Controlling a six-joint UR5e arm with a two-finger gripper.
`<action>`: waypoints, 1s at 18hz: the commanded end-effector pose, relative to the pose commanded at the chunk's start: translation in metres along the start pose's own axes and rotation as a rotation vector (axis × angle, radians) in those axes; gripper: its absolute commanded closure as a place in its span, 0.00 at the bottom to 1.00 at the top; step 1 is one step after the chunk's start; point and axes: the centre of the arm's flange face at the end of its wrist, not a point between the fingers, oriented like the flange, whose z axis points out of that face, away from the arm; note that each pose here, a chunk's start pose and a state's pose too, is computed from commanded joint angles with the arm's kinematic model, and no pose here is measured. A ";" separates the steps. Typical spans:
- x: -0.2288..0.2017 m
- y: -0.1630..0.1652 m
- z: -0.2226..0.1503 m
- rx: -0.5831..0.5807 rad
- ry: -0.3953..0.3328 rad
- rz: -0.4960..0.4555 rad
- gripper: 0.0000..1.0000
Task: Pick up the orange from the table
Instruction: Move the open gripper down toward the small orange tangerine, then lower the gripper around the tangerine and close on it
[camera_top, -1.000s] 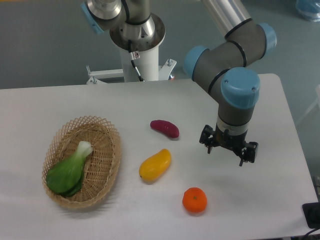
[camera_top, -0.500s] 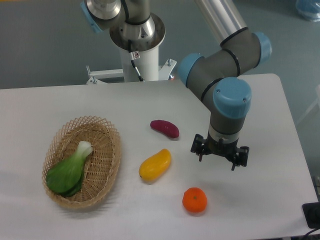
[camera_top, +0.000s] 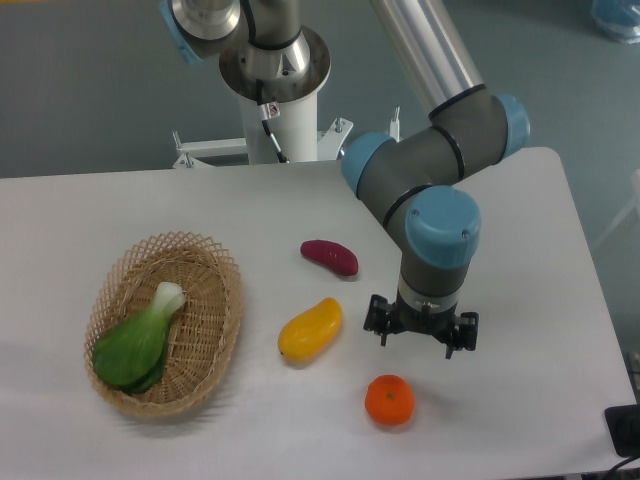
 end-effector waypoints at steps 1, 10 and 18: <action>0.002 -0.003 0.006 0.002 0.000 0.000 0.00; 0.002 -0.021 0.052 0.010 -0.014 -0.009 0.00; 0.024 -0.024 0.071 -0.018 0.011 0.023 0.00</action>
